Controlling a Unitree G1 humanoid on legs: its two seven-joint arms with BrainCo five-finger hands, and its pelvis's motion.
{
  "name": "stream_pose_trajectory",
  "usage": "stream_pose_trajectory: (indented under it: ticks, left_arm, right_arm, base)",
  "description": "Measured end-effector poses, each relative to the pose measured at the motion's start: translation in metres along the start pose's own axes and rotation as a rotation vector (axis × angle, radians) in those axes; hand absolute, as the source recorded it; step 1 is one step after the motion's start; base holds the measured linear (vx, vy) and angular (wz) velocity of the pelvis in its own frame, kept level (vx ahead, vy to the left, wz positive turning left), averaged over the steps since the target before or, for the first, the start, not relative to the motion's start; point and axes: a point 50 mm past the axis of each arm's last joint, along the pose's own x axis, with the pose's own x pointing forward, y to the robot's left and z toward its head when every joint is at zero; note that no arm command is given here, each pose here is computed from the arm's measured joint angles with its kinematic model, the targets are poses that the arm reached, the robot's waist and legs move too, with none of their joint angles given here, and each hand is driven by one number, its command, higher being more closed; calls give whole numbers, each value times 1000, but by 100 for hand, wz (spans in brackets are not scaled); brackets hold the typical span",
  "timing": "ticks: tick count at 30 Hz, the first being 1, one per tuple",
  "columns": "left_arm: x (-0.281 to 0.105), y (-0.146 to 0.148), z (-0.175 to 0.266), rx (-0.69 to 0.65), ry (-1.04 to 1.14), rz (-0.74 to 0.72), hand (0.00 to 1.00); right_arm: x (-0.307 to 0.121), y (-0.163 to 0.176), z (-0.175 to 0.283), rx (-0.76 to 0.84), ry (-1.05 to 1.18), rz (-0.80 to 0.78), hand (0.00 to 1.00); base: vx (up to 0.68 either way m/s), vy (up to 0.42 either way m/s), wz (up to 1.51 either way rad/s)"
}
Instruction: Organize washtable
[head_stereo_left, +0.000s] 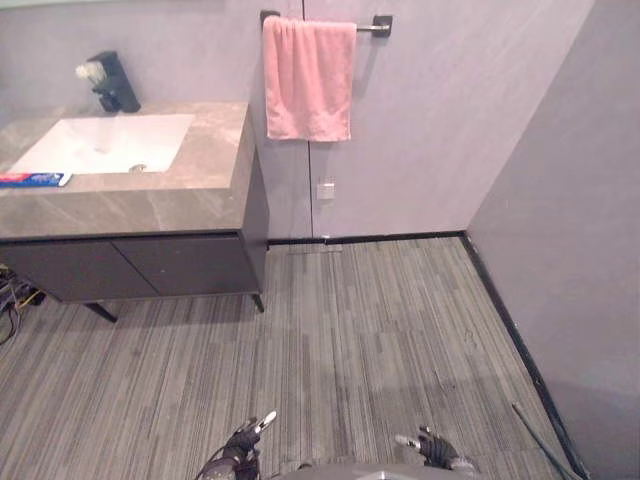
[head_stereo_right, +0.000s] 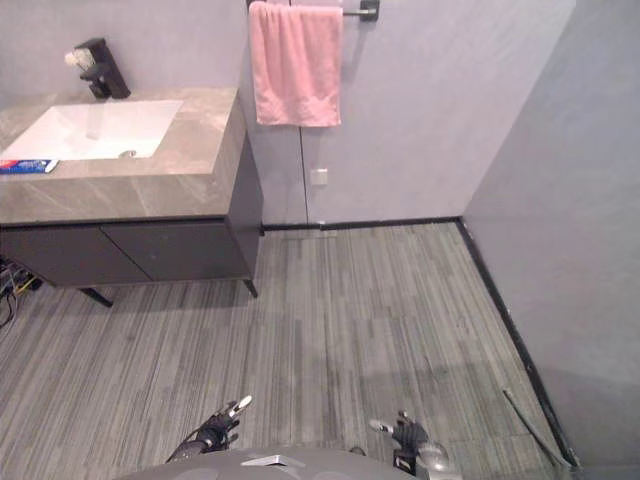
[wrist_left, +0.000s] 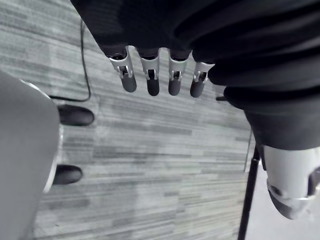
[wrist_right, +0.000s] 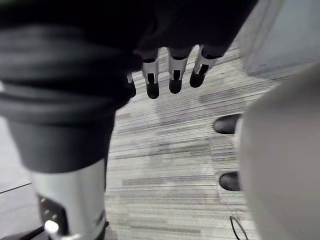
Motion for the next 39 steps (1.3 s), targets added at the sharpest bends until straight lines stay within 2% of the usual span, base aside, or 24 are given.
stream_pose_trajectory:
  ticks: [3, 11, 39]
  left_arm:
    - [0, -1, -2, 45, 21, -7, 0]
    - [0, 0, -5, 27, 32, -3, 0]
    - [1, -3, -4, 60, 36, -9, 0]
  right_arm:
    - [-1, -5, -2, 7, 15, -16, 0]
    - [-2, -12, -5, 74, 20, -42, 0]
    - [-1, -6, -2, 6, 17, -11, 0]
  base:
    - [-92, 31, -3]
    - [-86, 35, -7]
    - [34, -7, 0]
